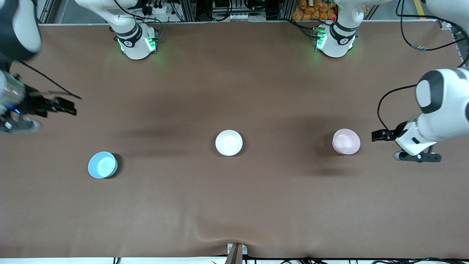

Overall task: Stack pink and blue bowls on white bowl
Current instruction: 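Reach the right gripper to the blue bowl while the left reaches pink, then grasp the pink bowl rim with the left gripper while the right grasps blue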

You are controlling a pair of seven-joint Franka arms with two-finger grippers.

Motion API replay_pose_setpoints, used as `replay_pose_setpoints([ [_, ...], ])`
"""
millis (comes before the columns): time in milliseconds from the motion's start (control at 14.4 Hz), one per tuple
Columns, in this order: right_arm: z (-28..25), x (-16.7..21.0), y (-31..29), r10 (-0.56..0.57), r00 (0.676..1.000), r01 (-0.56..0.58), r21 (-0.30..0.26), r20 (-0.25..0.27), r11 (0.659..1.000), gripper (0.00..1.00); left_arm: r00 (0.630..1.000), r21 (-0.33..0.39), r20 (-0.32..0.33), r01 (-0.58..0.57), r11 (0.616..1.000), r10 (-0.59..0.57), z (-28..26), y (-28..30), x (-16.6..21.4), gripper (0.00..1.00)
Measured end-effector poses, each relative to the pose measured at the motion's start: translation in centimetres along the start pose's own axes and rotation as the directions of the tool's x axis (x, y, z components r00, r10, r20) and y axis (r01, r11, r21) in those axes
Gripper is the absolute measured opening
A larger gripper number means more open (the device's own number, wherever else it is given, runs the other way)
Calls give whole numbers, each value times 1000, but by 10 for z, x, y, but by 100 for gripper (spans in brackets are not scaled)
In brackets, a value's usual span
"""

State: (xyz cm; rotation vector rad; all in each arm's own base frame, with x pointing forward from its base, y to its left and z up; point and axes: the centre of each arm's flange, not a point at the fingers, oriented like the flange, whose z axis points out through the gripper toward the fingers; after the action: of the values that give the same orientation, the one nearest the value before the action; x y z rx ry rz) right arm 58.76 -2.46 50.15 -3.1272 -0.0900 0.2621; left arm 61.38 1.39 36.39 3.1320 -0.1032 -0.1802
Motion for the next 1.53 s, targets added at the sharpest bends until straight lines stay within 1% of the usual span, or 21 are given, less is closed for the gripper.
replay_pose_setpoints([
  [209, 62, 38, 3, 1, 1000, -1, -3, 30, 1000, 100, 1000, 0, 3, -2, 1000, 2, 40, 1, -9, 100],
  [348, 90, 53, 7, 4, 999, -4, -4, 42, 1000, 100, 1000, 0, 3, -3, 1000, 3, 60, 2, -12, 100],
  [487, 110, 58, 17, 9, 998, -9, -1, 68, 1000, 100, 1000, 9, -3, -10, 1000, 10, 78, 2, -12, 90],
  [556, 118, 61, 22, 11, 997, -11, 0, 74, 1000, 100, 1000, 12, -8, -12, 1000, 12, 87, 2, -12, 90],
  [626, 124, 64, 26, 11, 998, -11, 0, 69, 1000, 100, 1000, 12, -13, -13, 1000, 13, 95, 2, -11, 81],
  [695, 129, 68, 28, 12, 998, -12, -1, 57, 1000, 100, 1000, 13, -19, -18, 1000, 18, 102, 2, -10, 78],
  [765, 134, 73, 29, 12, 999, -12, -4, 42, 1000, 100, 999, 13, -23, -22, 1000, 23, 109, 3, -9, 77],
  [834, 139, 78, 30, 11, 1000, -11, -6, 24, 1000, 100, 999, 13, -23, -26, 1000, 27, 116, 4, -8, 72],
  [904, 143, 83, 30, 10, 1000, -10, -10, 0, 1000, 100, 999, 13, -22, -30, 999, 30, 122, 5, -7, 70],
  [973, 148, 88, 31, 8, 1000, -9, -14, -22, 1000, 100, 999, 12, -20, -34, 999, 34, 127, 7, -6, 64],
  [1043, 153, 92, 31, 7, 999, -8, -16, -40, 1000, 100, 999, 11, -17, -37, 999, 37, 131, 9, -6, 64],
  [1182, 165, 100, 32, -4, 998, 3, -21, -59, 1000, 100, 999, 10, -15, -38, 999, 38, 138, 10, -5, 60],
  [1251, 172, 103, 32, -15, 998, 14, -24, -66, 1000, 100, 999, 10, -14, -39, 999, 40, 140, 10, -5, 54],
  [1321, 178, 107, 33, -21, 997, 19, -27, -78, 999, 100, 999, 10, -13, -40, 999, 40, 142, 10, -5, 54],
  [1390, 185, 111, 33, -26, 995, 23, -30, -92, 999, 100, 999, 10, -12, -41, 999, 41, 143, 10, -5, 50],
  [1460, 191, 114, 34, -28, 994, 24, -32, -103, 999, 100, 999, 9, -11, -41, 999, 41, 144, 10, -5, 50],
  [1529, 199, 117, 36, -27, 994, 24, -34, -106, 999, 100, 999, 9, -9, -45, 999, 45, 144, 10, -5, 45],
])
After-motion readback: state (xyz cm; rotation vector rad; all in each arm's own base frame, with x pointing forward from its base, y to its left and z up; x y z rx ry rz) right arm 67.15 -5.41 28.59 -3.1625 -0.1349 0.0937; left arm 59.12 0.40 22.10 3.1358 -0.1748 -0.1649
